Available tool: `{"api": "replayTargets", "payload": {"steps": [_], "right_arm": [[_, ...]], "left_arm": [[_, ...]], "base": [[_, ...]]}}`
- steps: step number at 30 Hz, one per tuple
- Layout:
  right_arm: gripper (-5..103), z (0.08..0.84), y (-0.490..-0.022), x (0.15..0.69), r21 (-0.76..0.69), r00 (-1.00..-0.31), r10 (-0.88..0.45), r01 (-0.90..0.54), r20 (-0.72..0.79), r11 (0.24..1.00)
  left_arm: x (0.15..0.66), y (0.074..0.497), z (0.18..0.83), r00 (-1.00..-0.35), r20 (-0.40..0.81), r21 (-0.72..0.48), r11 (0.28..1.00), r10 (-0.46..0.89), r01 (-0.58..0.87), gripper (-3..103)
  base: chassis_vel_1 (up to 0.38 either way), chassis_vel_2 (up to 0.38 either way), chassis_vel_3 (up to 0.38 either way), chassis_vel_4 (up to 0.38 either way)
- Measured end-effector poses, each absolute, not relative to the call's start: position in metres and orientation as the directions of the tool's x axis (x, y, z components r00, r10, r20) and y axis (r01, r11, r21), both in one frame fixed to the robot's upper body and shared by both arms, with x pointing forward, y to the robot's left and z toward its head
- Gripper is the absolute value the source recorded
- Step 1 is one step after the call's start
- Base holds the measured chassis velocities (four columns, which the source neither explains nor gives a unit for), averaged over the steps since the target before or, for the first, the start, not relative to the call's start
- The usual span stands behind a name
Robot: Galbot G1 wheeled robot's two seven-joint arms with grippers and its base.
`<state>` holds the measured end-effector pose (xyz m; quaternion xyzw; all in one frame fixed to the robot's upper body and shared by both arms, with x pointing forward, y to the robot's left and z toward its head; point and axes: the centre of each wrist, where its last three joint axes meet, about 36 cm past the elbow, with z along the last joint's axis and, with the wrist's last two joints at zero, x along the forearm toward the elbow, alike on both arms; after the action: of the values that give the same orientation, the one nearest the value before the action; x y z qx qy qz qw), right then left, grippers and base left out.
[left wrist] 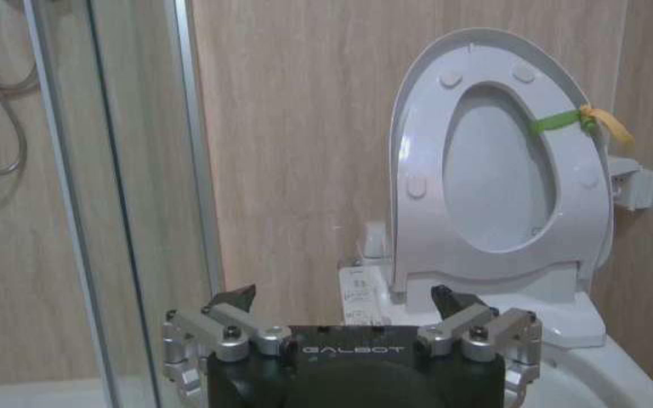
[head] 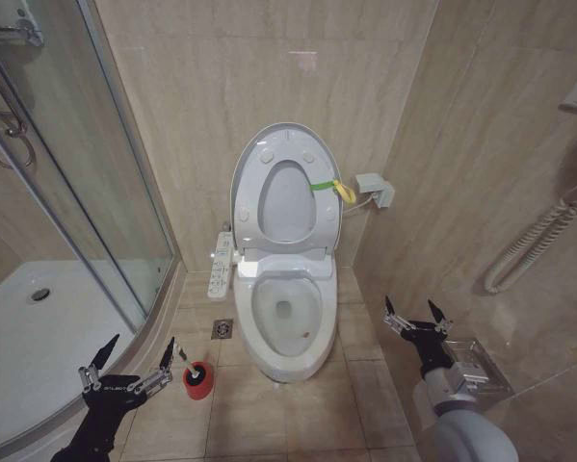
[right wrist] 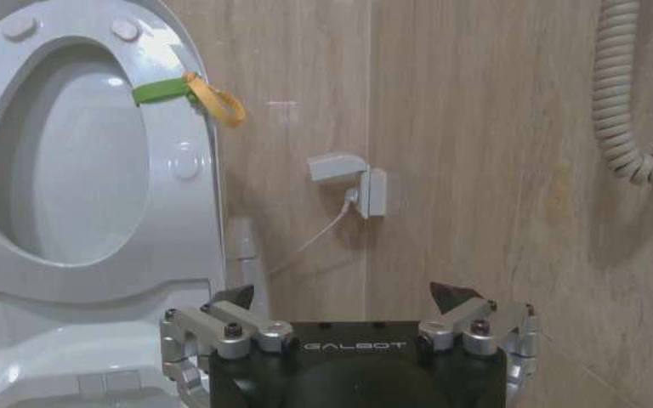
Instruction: Open the toilet lid, clean the toilet bowl with a toilet brush, close the toilet lid, and flush.
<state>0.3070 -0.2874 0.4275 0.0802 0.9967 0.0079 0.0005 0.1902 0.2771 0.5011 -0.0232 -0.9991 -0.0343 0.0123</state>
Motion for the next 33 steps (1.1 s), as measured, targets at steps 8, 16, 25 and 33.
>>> {"api": "replayTargets", "payload": {"steps": [8, 16, 25, 33], "right_arm": [[100, 0.429, -0.283, 0.303, 0.018, -0.991, 0.128, 0.127, -0.029, 0.992], [100, 0.429, -0.281, 0.301, 0.033, -0.993, 0.108, 0.107, -0.055, 0.994], [100, 0.43, -0.275, 0.302, 0.049, -0.994, 0.09, 0.087, -0.058, 0.995], [100, 0.432, -0.276, 0.303, 0.054, -0.994, 0.088, 0.085, -0.059, 0.995]], "left_arm": [[0.19, 0.277, 0.501, -0.999, 0.026, 0.068, 0.997, 0.046, 0.047, 100], [0.19, 0.277, 0.501, -0.999, 0.026, 0.068, 0.997, 0.046, 0.047, 100], [0.19, 0.277, 0.501, -0.999, 0.026, 0.068, 0.997, 0.046, 0.047, 100], [0.19, 0.277, 0.501, -0.999, 0.026, 0.068, 0.997, 0.046, 0.047, 100]], "base": [[0.0, 0.0, 0.0, 0.0], [0.0, 0.0, 0.0, 0.0], [0.0, 0.0, 0.0, 0.0], [0.0, 0.0, 0.0, 0.0]]}}
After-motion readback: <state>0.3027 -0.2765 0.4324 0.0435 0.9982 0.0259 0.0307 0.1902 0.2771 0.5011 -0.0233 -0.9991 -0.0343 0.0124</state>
